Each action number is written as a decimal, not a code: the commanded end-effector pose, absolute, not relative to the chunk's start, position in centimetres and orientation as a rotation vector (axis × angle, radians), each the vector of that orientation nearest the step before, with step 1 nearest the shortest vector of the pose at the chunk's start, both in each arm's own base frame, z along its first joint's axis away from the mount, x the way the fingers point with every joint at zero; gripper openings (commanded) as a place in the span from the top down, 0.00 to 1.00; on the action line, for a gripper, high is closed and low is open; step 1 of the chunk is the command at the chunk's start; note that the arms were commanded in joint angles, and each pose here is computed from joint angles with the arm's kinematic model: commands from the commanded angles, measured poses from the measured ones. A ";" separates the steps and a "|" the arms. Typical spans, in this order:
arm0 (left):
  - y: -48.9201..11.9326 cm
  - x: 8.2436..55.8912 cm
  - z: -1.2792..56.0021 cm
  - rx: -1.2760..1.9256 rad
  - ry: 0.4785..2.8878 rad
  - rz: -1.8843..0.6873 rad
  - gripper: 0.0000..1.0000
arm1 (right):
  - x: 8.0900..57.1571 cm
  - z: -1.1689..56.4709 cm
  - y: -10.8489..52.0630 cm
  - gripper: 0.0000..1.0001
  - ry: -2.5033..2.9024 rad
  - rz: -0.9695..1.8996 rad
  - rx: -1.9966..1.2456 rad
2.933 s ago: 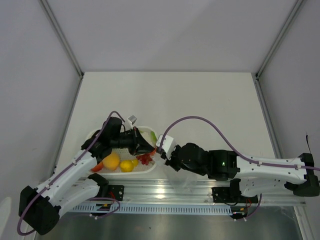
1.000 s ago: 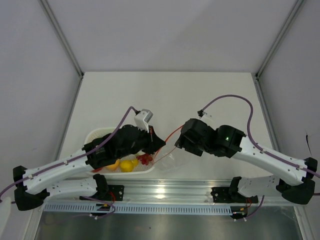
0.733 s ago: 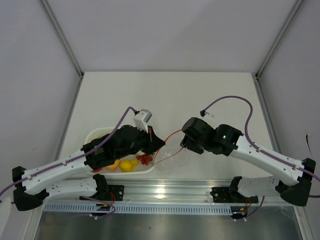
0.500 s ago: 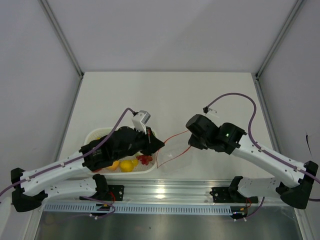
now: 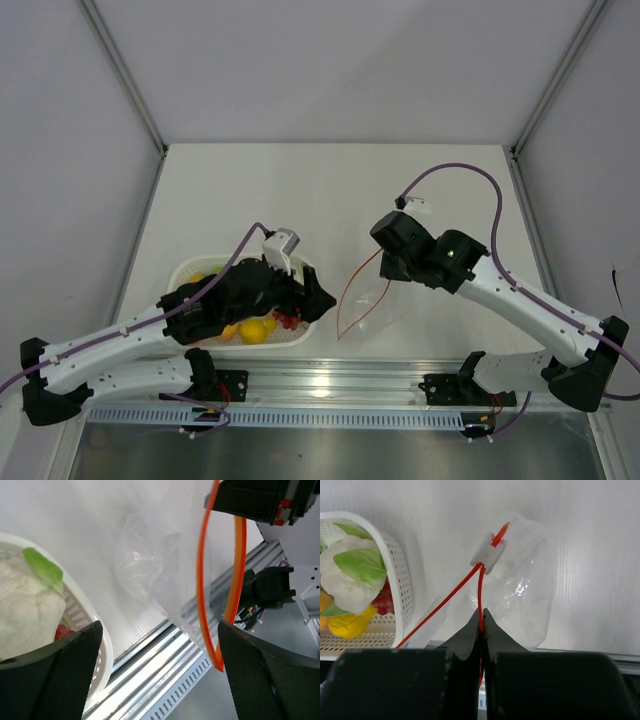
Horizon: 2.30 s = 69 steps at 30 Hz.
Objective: Place the food in the zip-top bag and seal the zipper
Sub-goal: Pick up the zipper food storage bag at the center of the board, then open the zipper of the food storage bag.
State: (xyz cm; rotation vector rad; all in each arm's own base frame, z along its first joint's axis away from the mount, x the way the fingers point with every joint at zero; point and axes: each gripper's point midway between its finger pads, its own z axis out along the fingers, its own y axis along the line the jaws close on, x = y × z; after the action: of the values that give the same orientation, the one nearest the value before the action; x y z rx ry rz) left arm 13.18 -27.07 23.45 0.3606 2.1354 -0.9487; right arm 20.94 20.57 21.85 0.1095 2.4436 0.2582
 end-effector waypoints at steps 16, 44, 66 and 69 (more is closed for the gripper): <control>-22.3 14.7 25.8 0.446 1.950 -0.744 0.01 | 21.8 23.9 21.6 1.00 2.469 0.296 -0.166; -33.1 14.7 23.9 0.612 2.172 -0.882 0.23 | 21.2 24.7 24.5 0.92 2.486 0.433 -0.212; -33.3 16.5 24.2 0.365 2.238 -0.841 0.99 | 17.0 22.6 25.1 0.59 2.535 0.460 -0.075; -32.7 16.7 24.2 0.323 2.231 -0.823 0.99 | 16.6 22.2 24.9 0.60 2.535 0.457 -0.045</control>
State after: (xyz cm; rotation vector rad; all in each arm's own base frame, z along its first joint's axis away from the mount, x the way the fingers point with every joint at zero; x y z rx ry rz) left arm 15.92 -33.06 21.85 0.4318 2.2801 -0.8077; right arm 16.64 25.35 21.80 -0.1504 2.5619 0.4528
